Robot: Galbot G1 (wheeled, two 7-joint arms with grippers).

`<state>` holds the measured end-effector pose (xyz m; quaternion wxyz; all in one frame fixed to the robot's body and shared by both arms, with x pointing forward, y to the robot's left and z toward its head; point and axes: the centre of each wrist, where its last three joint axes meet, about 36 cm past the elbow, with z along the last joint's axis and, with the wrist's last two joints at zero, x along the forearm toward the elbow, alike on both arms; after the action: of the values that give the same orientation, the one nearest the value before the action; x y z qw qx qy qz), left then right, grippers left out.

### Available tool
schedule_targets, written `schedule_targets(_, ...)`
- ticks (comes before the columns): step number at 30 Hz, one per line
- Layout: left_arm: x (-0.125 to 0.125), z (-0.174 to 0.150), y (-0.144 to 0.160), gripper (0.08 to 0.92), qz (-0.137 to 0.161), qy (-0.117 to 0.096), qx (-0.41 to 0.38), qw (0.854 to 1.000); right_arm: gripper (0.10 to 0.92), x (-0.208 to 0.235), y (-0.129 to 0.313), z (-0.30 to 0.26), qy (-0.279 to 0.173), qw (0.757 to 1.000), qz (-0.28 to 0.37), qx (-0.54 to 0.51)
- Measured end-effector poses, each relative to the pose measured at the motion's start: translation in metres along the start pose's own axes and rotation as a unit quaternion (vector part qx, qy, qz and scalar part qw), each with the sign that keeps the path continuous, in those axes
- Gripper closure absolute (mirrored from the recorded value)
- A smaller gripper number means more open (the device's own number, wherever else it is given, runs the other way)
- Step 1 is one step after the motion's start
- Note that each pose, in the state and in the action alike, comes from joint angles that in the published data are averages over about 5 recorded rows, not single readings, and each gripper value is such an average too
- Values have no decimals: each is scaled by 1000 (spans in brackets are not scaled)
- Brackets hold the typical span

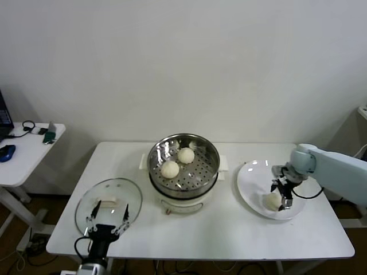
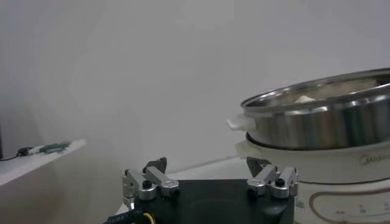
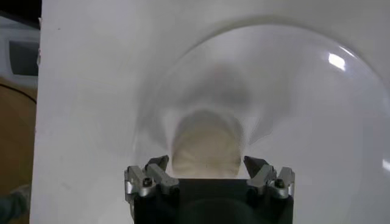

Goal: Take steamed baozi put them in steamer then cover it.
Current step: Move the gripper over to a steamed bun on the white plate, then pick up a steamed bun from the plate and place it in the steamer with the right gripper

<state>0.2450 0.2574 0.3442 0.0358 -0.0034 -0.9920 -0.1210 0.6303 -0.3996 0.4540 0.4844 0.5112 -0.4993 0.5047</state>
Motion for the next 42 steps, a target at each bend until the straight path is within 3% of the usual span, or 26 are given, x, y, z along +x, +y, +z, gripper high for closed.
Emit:
schedule_targets(10, -2, -1, -1, 177, 1, -2, 0, 1000, 313, -3, -5, -1, 5, 1000, -6, 4)
schedule_targets(23, -3, -2, -2, 177, 1, -3, 2, 1000, 313, 20, -19, -14, -5, 1000, 4, 31)
schedule_targets(33, -4, -7, -2, 177, 0, -5, 1, 1000, 310, 123, -60, -65, -13, 985, 45, 165)
schedule_targets(42, -6, -12, -3, 177, 7, -13, 4, 1000, 306, 226, -74, -154, -6, 940, 80, 332)
